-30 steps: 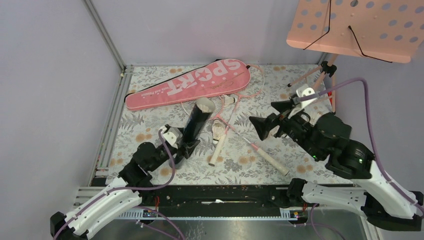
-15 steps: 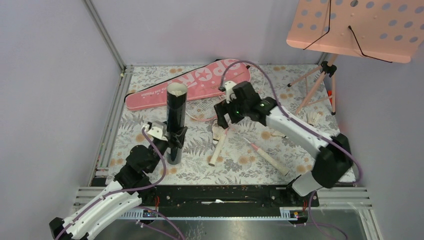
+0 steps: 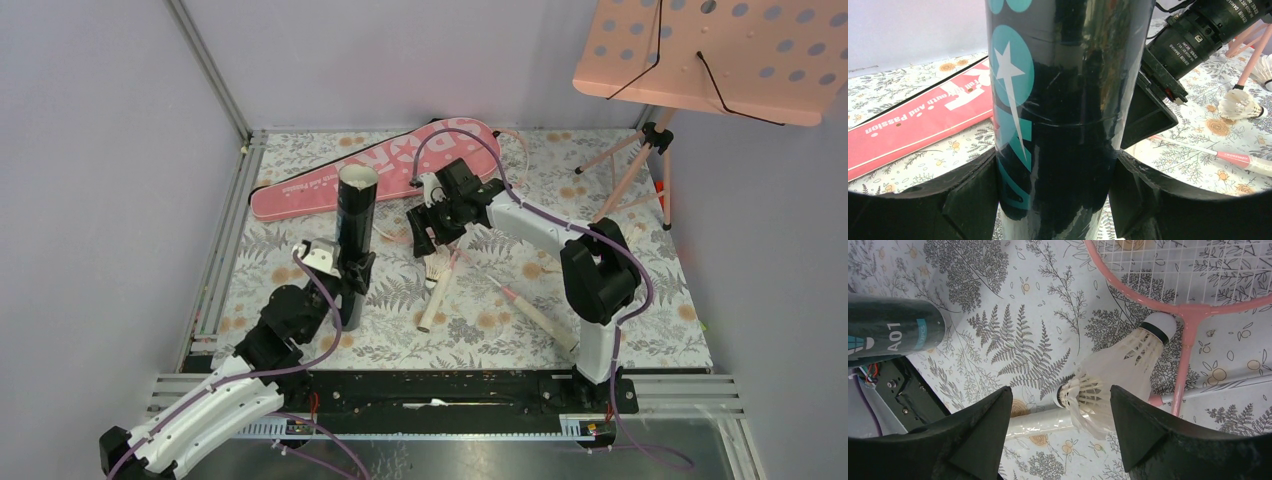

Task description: Pack up the badminton gear

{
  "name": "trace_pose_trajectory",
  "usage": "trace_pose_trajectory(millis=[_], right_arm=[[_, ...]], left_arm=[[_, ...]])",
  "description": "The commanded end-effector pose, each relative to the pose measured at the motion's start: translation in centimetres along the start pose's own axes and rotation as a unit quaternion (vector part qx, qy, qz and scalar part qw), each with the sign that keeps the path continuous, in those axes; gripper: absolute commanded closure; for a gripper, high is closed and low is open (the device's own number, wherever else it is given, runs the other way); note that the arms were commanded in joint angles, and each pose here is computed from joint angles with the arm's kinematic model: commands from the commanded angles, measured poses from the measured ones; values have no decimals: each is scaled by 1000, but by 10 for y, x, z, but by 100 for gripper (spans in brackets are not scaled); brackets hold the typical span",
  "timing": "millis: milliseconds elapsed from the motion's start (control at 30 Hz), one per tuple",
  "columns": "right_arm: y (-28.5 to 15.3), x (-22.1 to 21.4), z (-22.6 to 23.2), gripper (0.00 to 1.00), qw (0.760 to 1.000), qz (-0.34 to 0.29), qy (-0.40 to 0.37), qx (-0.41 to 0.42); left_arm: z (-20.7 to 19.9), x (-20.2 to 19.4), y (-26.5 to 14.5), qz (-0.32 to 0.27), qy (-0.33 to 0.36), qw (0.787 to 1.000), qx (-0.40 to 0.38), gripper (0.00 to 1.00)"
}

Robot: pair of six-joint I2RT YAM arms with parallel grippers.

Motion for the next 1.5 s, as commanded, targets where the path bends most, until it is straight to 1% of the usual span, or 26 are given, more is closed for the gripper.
trace_pose_trajectory(millis=[0, 267, 500, 533, 633, 700, 767, 800, 867, 967, 1100, 1267, 1400, 1467], right_arm=[[-3, 6, 1, 23, 1000, -3, -9, 2], [6, -4, -7, 32, 1000, 20, -7, -5], [12, -5, -17, 34, 999, 25, -5, -32], [12, -4, -17, 37, 999, 26, -5, -35], [8, -3, -12, 51, 999, 24, -7, -25], [4, -1, -10, 64, 1000, 20, -7, -20], [-1, -2, -6, 82, 1000, 17, -8, -16], [-3, -2, -5, 89, 1000, 16, -8, -13], [-9, -3, 0, 100, 1000, 14, -9, -1], [-20, -3, 10, 100, 1000, 3, -12, 20], [-35, -4, 19, 100, 999, -31, -21, 39], [-55, -6, 26, 100, 996, -68, -36, 42], [-83, 0, 29, 100, 988, -141, -54, 17], [-103, 1, 32, 100, 981, -179, -69, 3]], left_arm=[[7, 31, 2, -52, -22, 998, 15, 64], [7, 31, 1, -52, -22, 998, 12, 64], [6, 31, 1, -52, -20, 998, 6, 64], [5, 30, 1, -51, -19, 999, 5, 64], [4, 30, 2, -49, -18, 999, 3, 65], [4, 30, 2, -48, -17, 999, 2, 65], [4, 30, 2, -46, -16, 999, 1, 65], [4, 30, 2, -45, -16, 999, 0, 66], [4, 30, 2, -44, -16, 999, -1, 66], [4, 30, 1, -44, -16, 999, -2, 67], [4, 31, 0, -45, -15, 999, -2, 67], [5, 31, -1, -45, -15, 999, -1, 67], [1, 29, 1, -45, -10, 999, -16, 67], [-5, 29, 2, -44, -4, 998, -40, 67]])
Point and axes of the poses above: each gripper's point midway between its finger pads, its own y axis out along the fingers, its own z axis along the line the jaws close on, x = y × z, the point moved 6 cm from there along -y, back along the fingers, and after that the axes turned 14 degrees about y, right-handed, at the moved point
